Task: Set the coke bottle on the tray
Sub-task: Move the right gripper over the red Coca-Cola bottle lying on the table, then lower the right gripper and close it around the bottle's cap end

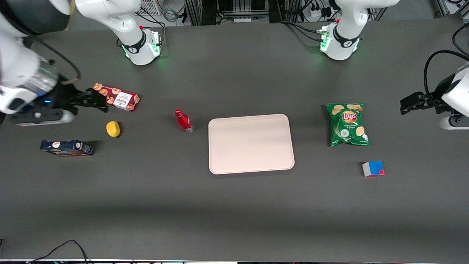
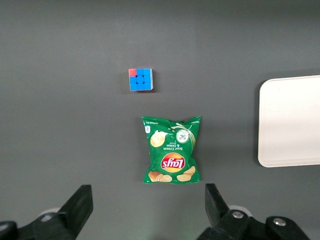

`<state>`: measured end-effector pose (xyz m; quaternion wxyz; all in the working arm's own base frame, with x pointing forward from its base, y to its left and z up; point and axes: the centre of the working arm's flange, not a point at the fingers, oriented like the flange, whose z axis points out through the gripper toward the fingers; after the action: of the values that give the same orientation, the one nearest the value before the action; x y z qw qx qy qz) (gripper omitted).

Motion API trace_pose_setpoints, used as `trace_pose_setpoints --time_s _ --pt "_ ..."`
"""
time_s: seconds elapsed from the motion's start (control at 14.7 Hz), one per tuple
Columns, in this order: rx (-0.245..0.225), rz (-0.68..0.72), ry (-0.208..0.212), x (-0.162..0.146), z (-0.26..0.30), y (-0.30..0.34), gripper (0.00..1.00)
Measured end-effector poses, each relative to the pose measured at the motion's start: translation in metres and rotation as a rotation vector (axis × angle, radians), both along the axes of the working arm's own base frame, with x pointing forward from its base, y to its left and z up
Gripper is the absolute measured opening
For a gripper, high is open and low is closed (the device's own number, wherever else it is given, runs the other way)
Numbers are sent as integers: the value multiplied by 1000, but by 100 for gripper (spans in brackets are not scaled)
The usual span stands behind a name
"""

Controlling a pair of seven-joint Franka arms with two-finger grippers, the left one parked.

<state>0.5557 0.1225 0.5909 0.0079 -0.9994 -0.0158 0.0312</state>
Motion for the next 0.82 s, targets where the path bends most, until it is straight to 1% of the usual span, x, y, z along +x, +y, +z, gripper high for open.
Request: trace_pose_setpoints --time_s 0.14,0.2,0.34,0.54,0.82 --pt "-5 6 34 0 -33 37 100" --pt "-6 7 44 -2 -52 54 100" --pt "-4 24 50 -11 -92 87 100" --pt "-1 30 42 -32 -147 119 100" --pt "14 26 5 -67 -208 148 100"
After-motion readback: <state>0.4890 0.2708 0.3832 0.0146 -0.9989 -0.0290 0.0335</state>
